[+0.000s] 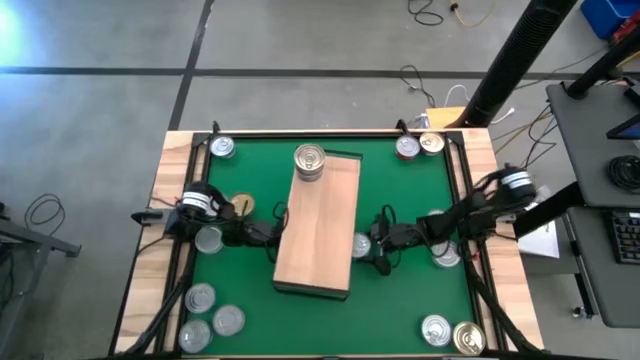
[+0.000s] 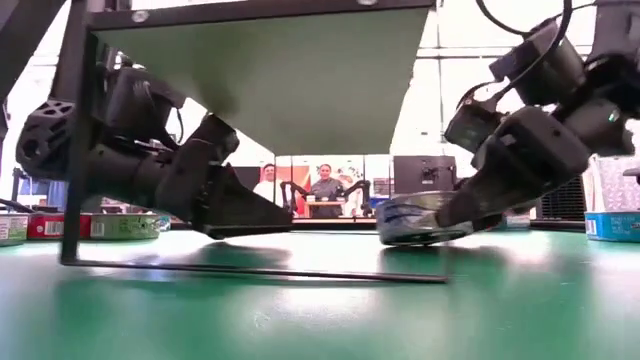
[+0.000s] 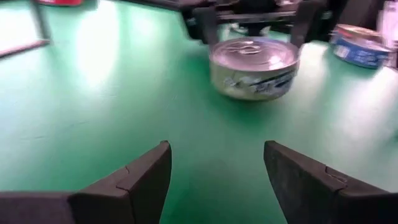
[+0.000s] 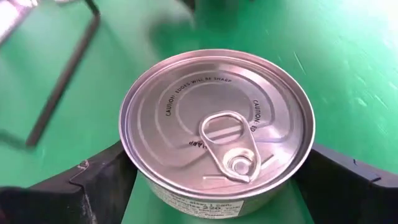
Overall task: Stack canned seafood by type on shelf
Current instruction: Put the green tuna can on the shelf
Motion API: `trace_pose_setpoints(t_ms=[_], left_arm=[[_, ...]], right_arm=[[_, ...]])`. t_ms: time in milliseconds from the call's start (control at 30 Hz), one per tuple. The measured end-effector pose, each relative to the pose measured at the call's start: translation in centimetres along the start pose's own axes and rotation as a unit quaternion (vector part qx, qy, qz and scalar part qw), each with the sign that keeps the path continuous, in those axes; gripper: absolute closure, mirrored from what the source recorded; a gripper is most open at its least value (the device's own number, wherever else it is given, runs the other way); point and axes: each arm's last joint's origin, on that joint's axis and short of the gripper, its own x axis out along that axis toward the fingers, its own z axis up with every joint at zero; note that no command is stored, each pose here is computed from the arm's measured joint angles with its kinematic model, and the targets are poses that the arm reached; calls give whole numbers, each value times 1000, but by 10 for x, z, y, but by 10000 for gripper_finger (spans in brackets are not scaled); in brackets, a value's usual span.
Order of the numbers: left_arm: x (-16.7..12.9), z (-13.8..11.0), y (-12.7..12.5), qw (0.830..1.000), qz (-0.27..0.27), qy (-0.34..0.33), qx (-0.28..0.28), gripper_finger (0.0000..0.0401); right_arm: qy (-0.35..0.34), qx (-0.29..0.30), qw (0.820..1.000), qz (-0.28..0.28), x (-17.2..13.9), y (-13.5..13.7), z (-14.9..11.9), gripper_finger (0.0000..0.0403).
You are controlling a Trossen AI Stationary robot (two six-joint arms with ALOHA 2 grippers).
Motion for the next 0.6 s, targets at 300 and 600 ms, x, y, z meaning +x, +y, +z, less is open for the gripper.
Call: trace_pose_setpoints(t_ms=[300, 600], left_arm=[[-5, 4, -10, 1000, -9, -2, 16, 161], [20, -3, -12, 993, 35, 67, 86, 161]], right_arm=[[25, -4, 994, -107, -49, 6, 22, 42], [-5, -11, 996, -92, -61, 14, 40, 42]])
